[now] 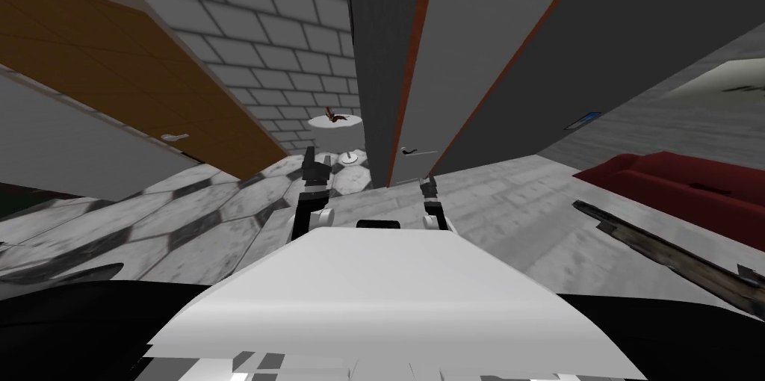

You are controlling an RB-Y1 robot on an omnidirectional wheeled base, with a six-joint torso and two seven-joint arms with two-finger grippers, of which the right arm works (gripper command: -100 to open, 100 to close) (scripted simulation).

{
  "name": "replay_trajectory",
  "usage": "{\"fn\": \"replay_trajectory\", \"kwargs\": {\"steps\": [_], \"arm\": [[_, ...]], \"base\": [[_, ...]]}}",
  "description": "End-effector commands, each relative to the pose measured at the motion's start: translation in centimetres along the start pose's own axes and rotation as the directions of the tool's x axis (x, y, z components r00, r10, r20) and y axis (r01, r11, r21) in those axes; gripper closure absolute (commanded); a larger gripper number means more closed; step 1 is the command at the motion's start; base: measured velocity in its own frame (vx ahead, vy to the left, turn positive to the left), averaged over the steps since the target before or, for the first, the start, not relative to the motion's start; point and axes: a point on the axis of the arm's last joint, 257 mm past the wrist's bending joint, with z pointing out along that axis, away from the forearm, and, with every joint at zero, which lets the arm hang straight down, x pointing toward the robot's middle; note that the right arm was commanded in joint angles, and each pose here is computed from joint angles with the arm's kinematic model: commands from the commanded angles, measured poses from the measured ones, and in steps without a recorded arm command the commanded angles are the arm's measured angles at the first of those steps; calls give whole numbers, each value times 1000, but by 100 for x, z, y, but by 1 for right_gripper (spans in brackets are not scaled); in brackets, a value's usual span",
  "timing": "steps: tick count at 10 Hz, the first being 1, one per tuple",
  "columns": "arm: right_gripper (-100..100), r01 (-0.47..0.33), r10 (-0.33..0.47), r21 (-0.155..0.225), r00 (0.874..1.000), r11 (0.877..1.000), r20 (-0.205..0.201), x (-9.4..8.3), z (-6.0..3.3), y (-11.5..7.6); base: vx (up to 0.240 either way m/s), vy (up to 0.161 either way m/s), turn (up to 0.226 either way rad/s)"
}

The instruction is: Pull the door open

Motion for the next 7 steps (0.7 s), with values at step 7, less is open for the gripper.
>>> {"fn": "replay_trajectory", "kwargs": {"steps": [7], "arm": [[-100,31,-31,86,999,996,-8,-251,-91,-450]], "base": [[72,-31,107]]}}
